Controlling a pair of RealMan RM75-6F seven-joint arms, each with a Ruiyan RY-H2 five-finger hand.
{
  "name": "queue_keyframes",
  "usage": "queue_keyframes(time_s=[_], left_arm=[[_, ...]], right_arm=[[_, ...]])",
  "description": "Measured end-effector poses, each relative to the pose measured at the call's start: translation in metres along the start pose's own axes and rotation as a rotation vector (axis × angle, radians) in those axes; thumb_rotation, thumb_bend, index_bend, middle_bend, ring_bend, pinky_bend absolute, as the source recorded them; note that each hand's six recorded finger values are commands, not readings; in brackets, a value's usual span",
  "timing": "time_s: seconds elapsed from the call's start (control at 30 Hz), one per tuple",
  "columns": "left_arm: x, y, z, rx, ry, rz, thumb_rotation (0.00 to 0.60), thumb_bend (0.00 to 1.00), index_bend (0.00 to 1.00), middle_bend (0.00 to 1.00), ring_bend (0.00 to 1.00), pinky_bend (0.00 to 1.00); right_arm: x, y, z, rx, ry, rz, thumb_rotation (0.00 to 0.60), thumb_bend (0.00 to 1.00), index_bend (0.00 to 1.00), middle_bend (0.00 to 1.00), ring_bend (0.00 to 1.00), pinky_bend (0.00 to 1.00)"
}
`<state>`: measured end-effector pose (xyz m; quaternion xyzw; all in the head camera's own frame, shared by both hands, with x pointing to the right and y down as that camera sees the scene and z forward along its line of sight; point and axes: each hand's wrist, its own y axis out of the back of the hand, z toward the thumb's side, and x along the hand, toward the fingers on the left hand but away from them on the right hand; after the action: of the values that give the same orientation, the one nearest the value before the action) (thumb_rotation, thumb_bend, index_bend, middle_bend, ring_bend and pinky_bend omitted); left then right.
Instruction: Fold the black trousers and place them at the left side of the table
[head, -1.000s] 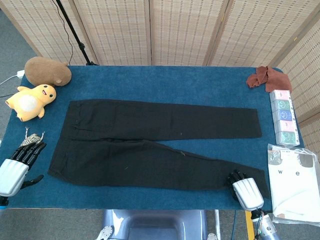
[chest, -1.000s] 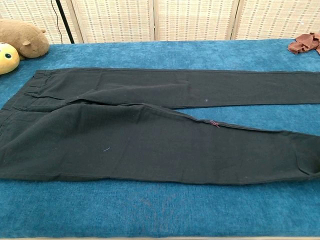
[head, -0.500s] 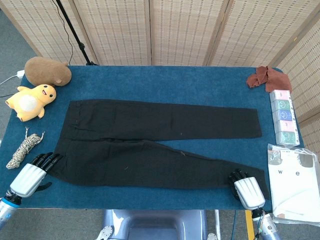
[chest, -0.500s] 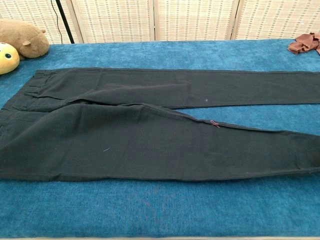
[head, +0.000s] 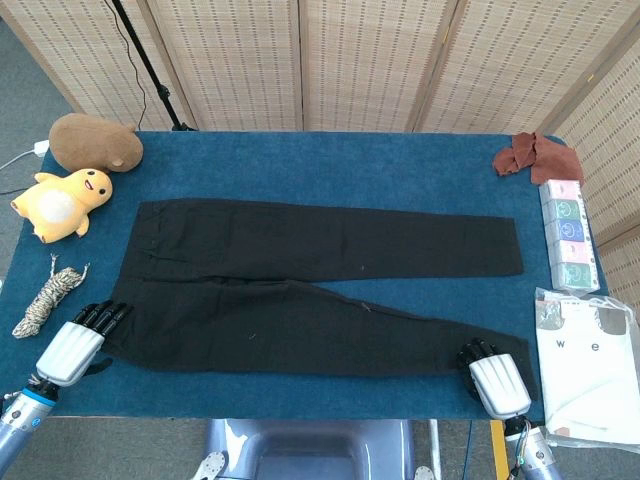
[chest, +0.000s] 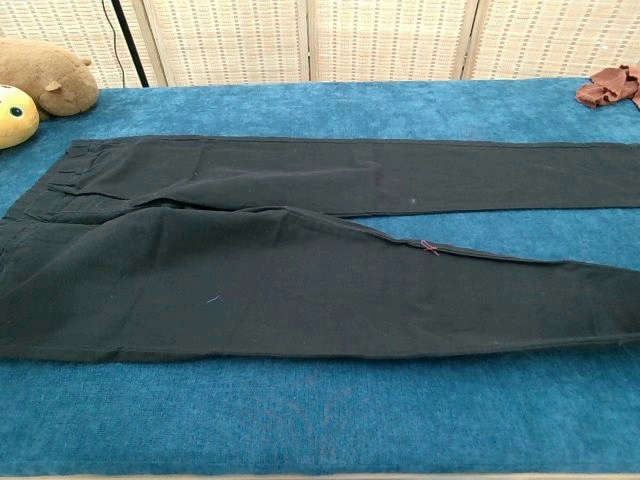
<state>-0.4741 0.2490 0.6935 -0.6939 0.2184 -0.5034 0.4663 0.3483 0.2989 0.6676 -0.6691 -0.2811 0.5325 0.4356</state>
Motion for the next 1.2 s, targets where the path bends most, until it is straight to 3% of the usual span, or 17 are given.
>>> queue_keyframes(time_s=[0.1,0.33,0.43,0.73,1.0,1.2], left_arm=[[0.003,-0.001,0.000,0.000,0.004,-0.002,0.600,0.10,0.12,0.19,0.15,0.22],[0.007,-0.004,0.003,0.005,0.000,-0.007,0.600,0.42,0.20,0.24,0.20,0.23],[0.008,-0.005,0.003,0.010,0.001,-0.009,0.600,0.51,0.25,0.27,0.23,0.24],[0.009,-0.004,0.005,0.001,-0.008,-0.003,0.600,0.50,0.36,0.37,0.30,0.24],[0.011,0.002,0.007,-0.013,-0.005,0.035,0.600,0.52,0.60,0.60,0.43,0.43],[0.012,0.003,0.007,-0.016,-0.001,0.043,0.600,0.54,0.68,0.67,0.47,0.48]], right_arm=[[0.000,0.000,0.000,0.000,-0.001,-0.001,0.600,0.77,0.59,0.43,0.31,0.48],[0.000,0.000,0.000,0.001,-0.002,0.002,0.600,0.78,0.59,0.43,0.31,0.48],[0.000,-0.001,0.000,0.000,-0.002,0.002,0.600,0.78,0.59,0.43,0.31,0.48],[0.000,-0.001,0.000,-0.003,-0.001,0.006,0.600,0.78,0.60,0.43,0.31,0.48],[0.000,-0.001,0.000,-0.011,-0.004,0.012,0.600,0.78,0.60,0.43,0.31,0.48],[0.000,-0.002,0.000,-0.014,-0.003,0.015,0.600,0.78,0.60,0.43,0.31,0.48]])
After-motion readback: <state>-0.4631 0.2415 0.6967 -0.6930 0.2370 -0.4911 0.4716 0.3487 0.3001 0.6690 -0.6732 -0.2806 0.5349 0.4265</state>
